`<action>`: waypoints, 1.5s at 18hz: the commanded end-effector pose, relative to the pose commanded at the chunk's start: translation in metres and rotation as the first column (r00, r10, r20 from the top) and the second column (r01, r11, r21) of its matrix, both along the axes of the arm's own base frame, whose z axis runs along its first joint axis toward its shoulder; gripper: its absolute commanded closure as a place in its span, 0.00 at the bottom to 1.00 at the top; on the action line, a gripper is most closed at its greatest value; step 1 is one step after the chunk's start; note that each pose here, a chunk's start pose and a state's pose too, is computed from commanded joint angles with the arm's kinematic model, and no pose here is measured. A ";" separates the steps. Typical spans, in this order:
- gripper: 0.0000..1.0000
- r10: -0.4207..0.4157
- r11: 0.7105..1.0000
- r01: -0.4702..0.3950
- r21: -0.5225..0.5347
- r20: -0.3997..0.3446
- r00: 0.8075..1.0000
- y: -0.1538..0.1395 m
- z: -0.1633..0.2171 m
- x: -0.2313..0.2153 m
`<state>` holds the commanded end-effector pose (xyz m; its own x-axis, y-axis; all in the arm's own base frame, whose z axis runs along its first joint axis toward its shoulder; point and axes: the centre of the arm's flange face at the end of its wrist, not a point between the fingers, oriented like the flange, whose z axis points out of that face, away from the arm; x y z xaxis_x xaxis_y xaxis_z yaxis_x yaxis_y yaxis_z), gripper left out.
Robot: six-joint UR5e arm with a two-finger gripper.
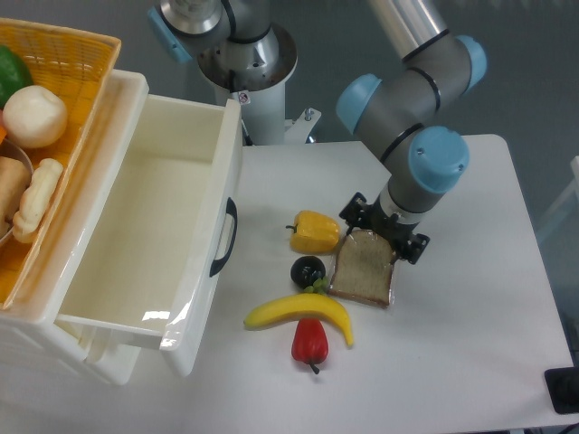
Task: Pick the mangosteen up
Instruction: 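Move the gripper over the dark purple mangosteen beside the bread bag, then lower the gripper around the mangosteen and close the fingers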
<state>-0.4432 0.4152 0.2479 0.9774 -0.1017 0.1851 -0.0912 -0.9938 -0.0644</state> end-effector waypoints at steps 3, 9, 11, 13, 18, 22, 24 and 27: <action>0.00 0.007 1.000 -0.007 -0.011 0.014 1.000 0.013 -0.006 0.017; 0.00 0.027 0.999 -0.027 -0.023 0.027 0.999 0.026 -0.016 0.024; 0.00 0.039 0.999 -0.038 -0.033 0.037 0.999 0.028 -0.025 0.024; 0.00 0.050 0.998 -0.048 -0.040 0.038 0.998 0.036 -0.029 0.028; 0.00 0.081 0.996 -0.079 -0.052 0.040 0.996 0.048 -0.035 0.028; 0.03 0.078 0.995 -0.075 -0.058 0.044 0.996 0.053 -0.039 0.034; 0.06 0.082 0.995 -0.079 -0.062 0.048 0.995 0.054 -0.041 0.035; 0.15 0.093 0.994 -0.089 -0.067 0.048 0.995 0.055 -0.043 0.035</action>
